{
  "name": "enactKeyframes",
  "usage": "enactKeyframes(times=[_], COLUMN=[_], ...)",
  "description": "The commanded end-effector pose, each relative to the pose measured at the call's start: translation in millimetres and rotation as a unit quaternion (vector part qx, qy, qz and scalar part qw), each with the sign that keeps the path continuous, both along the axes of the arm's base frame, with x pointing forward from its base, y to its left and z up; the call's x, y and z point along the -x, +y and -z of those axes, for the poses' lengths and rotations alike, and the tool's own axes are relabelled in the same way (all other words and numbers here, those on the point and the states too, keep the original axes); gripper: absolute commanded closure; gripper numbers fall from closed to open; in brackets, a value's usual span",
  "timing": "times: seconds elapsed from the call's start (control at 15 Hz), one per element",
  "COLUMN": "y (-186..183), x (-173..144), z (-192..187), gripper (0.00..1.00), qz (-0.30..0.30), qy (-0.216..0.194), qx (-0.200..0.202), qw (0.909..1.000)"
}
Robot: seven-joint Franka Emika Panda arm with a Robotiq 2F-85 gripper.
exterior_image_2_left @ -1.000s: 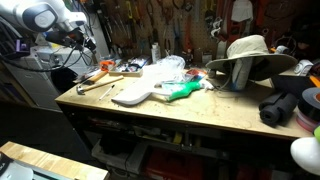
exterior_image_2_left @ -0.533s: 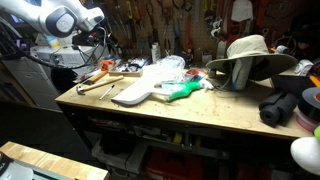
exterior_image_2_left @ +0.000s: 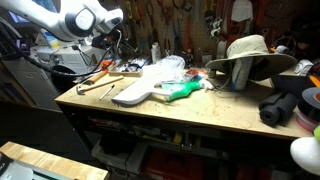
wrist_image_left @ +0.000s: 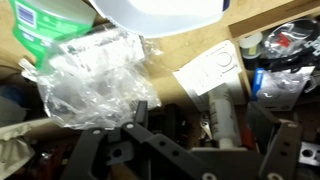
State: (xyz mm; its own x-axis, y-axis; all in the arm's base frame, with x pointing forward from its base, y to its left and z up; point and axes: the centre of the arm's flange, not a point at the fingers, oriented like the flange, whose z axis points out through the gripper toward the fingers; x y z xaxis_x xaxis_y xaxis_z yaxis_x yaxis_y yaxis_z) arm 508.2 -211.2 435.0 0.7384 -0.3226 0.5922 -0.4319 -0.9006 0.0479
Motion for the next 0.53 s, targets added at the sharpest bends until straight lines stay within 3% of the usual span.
enactKeyframes(times=[0.0, 0.07, 0.13, 0.47], y=[-4.1, -7.9, -21.5, -30.5], x=[3.1, 6.1, 5.6, 6.9], z=[-5.7, -8.6, -5.5, -14.0], gripper=[0.0, 0.0, 0.0, 0.0], qz=[0.096, 0.125, 0.079, 0.114], qy=[0.033, 0.032, 0.022, 0.02], qx=[-0.007, 0.002, -0.002, 0.001], qw=[0.9948, 0.9916, 0.9966, 0.9933])
